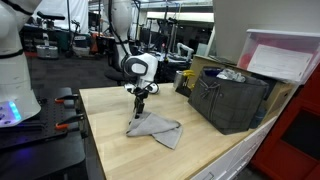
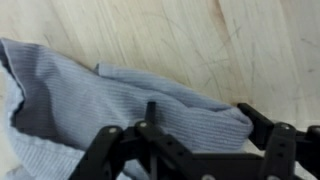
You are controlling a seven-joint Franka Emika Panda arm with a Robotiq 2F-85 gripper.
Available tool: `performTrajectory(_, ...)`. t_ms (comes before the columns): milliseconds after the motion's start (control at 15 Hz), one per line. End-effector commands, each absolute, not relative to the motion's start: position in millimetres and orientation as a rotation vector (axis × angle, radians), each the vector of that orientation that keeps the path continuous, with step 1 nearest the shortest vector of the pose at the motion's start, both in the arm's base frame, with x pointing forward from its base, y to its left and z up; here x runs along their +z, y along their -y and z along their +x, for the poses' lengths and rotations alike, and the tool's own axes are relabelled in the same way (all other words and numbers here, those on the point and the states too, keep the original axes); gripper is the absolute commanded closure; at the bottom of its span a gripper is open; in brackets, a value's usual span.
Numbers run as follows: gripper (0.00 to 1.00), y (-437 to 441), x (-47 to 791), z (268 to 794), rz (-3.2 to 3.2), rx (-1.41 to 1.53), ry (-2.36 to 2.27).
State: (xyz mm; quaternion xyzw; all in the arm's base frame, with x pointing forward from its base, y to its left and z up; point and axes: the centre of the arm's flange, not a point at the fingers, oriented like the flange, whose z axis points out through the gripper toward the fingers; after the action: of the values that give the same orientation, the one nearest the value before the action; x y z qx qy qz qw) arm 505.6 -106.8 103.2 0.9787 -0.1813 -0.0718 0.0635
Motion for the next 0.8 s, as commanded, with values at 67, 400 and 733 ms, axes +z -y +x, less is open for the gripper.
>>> performTrajectory(67, 0.58, 118.1, 115.5, 505.2, 2.831, -0.114, 0.55)
performTrajectory(400, 0.95, 113.7, 141.9, 503.5, 2.828, -0.099, 0.495)
performTrajectory(733, 0.97, 106.5, 173.7, 495.3, 2.905, -0.21, 0.29)
